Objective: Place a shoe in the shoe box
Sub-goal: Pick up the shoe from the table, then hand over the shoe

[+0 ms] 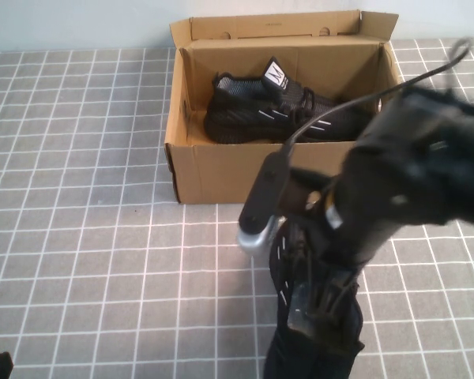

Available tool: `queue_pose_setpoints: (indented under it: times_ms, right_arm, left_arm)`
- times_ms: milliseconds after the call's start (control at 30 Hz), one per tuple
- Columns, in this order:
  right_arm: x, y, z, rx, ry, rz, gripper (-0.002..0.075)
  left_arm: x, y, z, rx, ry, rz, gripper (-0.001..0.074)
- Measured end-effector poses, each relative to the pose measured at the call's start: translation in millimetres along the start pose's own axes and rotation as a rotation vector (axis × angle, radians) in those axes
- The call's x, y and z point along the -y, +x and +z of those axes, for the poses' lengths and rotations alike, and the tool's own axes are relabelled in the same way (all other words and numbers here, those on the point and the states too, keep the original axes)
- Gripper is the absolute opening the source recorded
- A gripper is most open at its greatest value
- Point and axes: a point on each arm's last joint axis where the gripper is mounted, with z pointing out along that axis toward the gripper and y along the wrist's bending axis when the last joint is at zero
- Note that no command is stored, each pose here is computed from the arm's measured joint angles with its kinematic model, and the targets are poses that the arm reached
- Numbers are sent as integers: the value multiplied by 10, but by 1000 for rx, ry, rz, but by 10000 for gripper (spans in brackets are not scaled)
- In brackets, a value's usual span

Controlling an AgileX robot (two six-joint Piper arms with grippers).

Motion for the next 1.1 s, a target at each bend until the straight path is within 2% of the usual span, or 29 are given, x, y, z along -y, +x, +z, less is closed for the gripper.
queue_pose_setpoints:
  times_ms: [433,633,900,967,1100]
  right_arm:
    - [-31,480,-1208,268,24,68,-6]
    - [-70,644,-1472,345,18,84,-6]
    - [-102,668,-1515,367,-11,95,-6]
    - [-104,667,-1516,367,-14,101,-6]
    - [-101,655,-1520,381,-16,122,-6]
  left_arm:
    - [0,0,0,0,0,0,-1]
    - [0,0,0,0,0,0,-1]
    - [-3,-23,0,25,-4,6,-1]
    - [14,-76,-2,87,18,-72,-1]
    - [44,-205,-23,219,93,-386,-1]
